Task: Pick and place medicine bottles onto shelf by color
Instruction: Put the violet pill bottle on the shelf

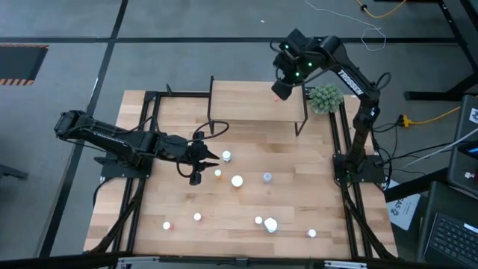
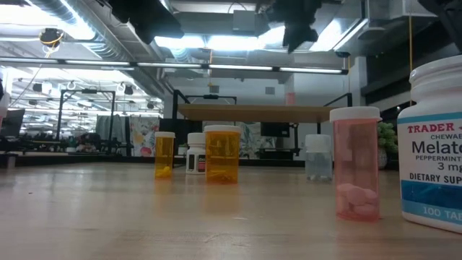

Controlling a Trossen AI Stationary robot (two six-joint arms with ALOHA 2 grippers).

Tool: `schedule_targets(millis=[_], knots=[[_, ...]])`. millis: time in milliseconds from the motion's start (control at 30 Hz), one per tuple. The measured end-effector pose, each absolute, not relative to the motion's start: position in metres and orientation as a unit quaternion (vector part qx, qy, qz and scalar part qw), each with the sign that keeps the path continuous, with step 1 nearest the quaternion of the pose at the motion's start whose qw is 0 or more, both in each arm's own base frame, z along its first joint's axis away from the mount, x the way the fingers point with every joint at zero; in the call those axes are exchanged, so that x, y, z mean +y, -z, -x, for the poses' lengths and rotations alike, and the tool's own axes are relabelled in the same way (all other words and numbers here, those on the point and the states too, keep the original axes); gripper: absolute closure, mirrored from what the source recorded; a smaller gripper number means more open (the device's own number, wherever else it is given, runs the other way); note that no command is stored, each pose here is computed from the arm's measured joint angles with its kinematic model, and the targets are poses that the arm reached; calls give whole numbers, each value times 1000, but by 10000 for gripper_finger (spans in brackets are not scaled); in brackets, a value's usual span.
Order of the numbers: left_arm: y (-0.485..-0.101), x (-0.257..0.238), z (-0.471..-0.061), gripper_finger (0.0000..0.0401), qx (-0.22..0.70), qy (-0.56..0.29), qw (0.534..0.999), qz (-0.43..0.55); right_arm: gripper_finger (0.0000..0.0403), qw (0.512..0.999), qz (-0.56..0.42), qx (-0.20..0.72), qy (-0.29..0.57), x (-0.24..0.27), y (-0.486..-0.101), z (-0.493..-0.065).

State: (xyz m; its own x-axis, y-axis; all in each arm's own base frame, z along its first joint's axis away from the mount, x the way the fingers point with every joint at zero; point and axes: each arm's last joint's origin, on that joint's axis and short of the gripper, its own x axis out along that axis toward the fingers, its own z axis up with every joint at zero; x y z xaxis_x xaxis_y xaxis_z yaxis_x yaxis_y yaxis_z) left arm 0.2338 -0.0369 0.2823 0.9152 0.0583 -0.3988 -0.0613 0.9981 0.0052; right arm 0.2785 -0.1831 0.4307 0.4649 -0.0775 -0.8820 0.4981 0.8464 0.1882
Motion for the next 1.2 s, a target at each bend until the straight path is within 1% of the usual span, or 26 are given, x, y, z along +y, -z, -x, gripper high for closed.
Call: schedule_targets(millis=[100,200,367,533,600,733,933,1067,1200], knots=[[-282,-37,-234,306,204,-31,979,4,244,842,-239,472,101,-159,-437,-286],[-282,-37,-234,306,204,-31,979,4,244,853,-228,467,45,-129,-446,-290],[-282,-37,-234,306,204,-31,979,4,244,860,-215,462,-9,-75,-462,-289],[-282,-37,-234,306,204,-31,979,4,244,863,-198,459,-65,-19,-476,-278],[-282,-37,-234,306,204,-31,979,4,244,865,-189,460,-65,1,-481,-271],[-282,-37,-234,306,204,-31,979,4,244,871,-176,457,-31,40,-487,-258],[-282,-37,-234,306,204,-31,979,4,244,871,-172,460,-11,97,-484,-245],[-282,-37,-234,306,204,-31,979,4,244,860,-165,483,9,129,-468,-239],[-282,-37,-234,306,204,-31,978,6,244,839,-164,516,48,156,-441,-235]])
